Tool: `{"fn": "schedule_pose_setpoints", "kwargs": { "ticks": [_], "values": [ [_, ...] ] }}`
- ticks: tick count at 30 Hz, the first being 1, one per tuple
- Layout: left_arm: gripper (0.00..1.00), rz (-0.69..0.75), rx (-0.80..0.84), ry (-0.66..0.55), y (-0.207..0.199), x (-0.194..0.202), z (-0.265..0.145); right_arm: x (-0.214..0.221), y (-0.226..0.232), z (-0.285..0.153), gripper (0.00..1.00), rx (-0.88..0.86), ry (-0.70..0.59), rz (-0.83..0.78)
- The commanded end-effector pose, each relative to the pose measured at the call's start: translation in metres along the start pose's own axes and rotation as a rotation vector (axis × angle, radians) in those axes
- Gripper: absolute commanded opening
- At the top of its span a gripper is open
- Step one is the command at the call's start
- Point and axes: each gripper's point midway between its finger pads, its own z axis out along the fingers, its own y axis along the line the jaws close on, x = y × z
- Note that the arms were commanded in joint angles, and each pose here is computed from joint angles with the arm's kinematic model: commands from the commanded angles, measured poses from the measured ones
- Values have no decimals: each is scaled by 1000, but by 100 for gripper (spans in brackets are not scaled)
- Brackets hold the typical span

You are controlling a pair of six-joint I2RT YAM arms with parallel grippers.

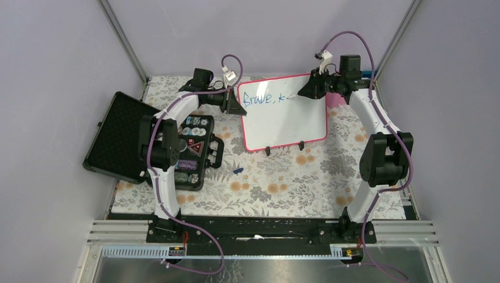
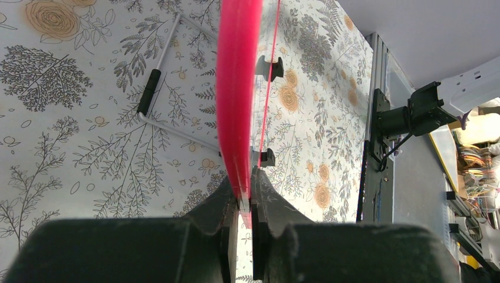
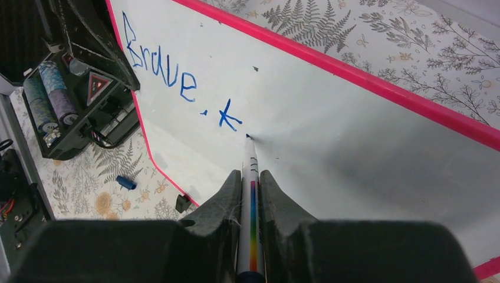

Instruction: Write a sentence on the whiteboard

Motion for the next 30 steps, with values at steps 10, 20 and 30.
{"fn": "schedule_pose_setpoints", "kwargs": {
  "ticks": [10,20,30],
  "values": [
    [0,92,-14,-13,-2,-10,1,-23,-13,-7,0,93,-26,-87],
    [0,92,-13,-13,-1,-10,1,-25,-17,-9,0,110,-21,-98],
    [0,92,-13,-13,-1,-10,1,-29,-13,-3,0,77,-27,-86]
  ]
}}
